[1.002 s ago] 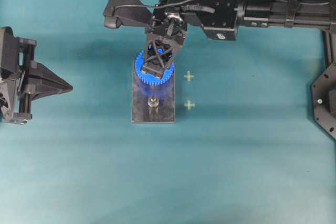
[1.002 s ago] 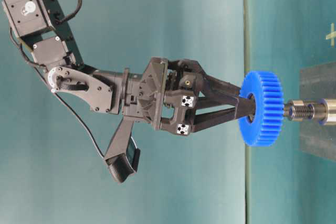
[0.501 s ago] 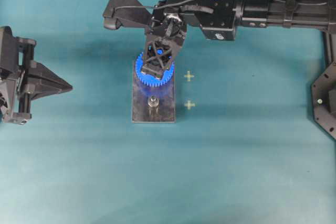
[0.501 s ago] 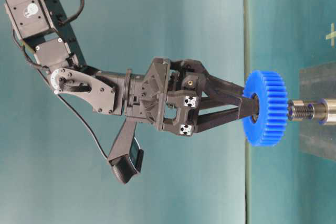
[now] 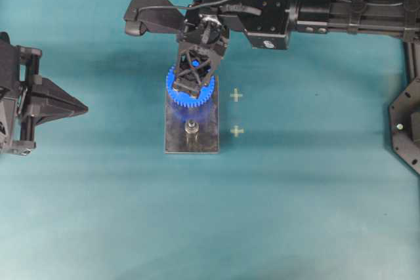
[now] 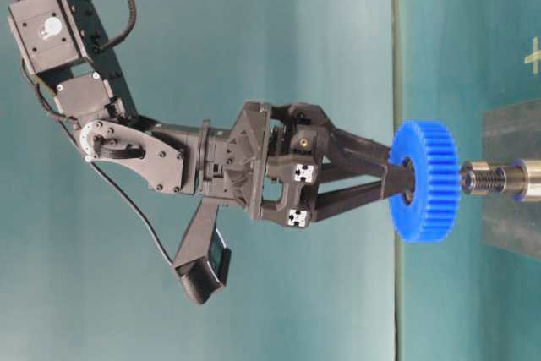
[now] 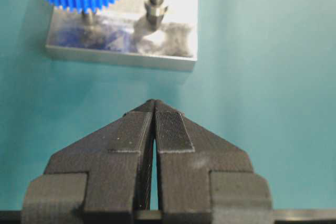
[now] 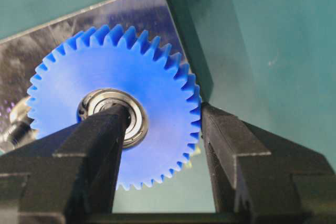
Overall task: Fit the large gear onto the shaft.
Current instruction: 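Align the gear bearing with the upper shaft and lower it on, then open the right gripper and withdraw it to the right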
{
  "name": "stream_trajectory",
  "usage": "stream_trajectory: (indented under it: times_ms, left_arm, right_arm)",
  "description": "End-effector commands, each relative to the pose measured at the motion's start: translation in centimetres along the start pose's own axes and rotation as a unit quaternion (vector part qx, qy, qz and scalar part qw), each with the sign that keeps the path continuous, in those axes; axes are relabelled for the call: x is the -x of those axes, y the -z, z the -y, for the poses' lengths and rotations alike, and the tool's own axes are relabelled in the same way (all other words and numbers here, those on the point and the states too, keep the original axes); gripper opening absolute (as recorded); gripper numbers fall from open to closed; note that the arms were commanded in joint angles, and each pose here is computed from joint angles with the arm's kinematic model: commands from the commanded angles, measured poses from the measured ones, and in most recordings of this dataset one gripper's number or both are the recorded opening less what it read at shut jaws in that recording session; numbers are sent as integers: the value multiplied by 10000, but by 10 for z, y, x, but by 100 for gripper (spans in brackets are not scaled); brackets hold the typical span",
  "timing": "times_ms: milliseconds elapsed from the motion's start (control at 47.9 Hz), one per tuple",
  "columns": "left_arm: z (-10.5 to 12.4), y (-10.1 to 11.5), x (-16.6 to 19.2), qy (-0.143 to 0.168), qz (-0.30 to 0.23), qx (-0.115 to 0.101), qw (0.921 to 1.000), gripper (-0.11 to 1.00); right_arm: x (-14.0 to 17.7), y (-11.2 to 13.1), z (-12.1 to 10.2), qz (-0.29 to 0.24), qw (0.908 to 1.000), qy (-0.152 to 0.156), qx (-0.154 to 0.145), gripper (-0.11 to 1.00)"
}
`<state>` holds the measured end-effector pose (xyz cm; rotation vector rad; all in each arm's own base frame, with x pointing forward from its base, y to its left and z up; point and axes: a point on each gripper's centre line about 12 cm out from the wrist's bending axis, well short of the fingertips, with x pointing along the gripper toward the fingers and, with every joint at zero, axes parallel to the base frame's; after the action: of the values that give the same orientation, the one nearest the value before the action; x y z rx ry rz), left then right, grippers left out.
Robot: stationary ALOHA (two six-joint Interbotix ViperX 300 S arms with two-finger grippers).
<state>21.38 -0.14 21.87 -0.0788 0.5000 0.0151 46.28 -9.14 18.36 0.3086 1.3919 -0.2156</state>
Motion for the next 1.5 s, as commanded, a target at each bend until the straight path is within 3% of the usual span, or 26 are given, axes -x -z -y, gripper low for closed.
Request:
stream_trajectory:
  times_ms: [0,251,439,501,731,1002,1483]
  left_arm:
    - [0,-5,0,0,85,4,10000,0]
    - [0,-4,0,-1,77,4,10000,0]
    - [0,-4,0,-8,78,7,10000,0]
    - [0,-5,1,0,92,4,10000,0]
    - [0,-5,2,3,123,4,9999,0]
    - [0,-4,2,2,108,11,9999,0]
    - [0,-4,3,2,115,11,9999,0]
  right_arm:
    - [18,-5,-1,189,9998,-32,44,55]
    - [20,-6,-2,265,9996,-47,58,59]
    - [18,-7,-2,250,9997,-45,56,85]
    - [19,-7,-2,257,9996,-46,57,89]
    - [27,-6,-8,341,9993,-88,122,88]
    - [12,-5,-28,289,9988,-304,238,88]
    - [2,-6,-25,210,9992,-272,204,88]
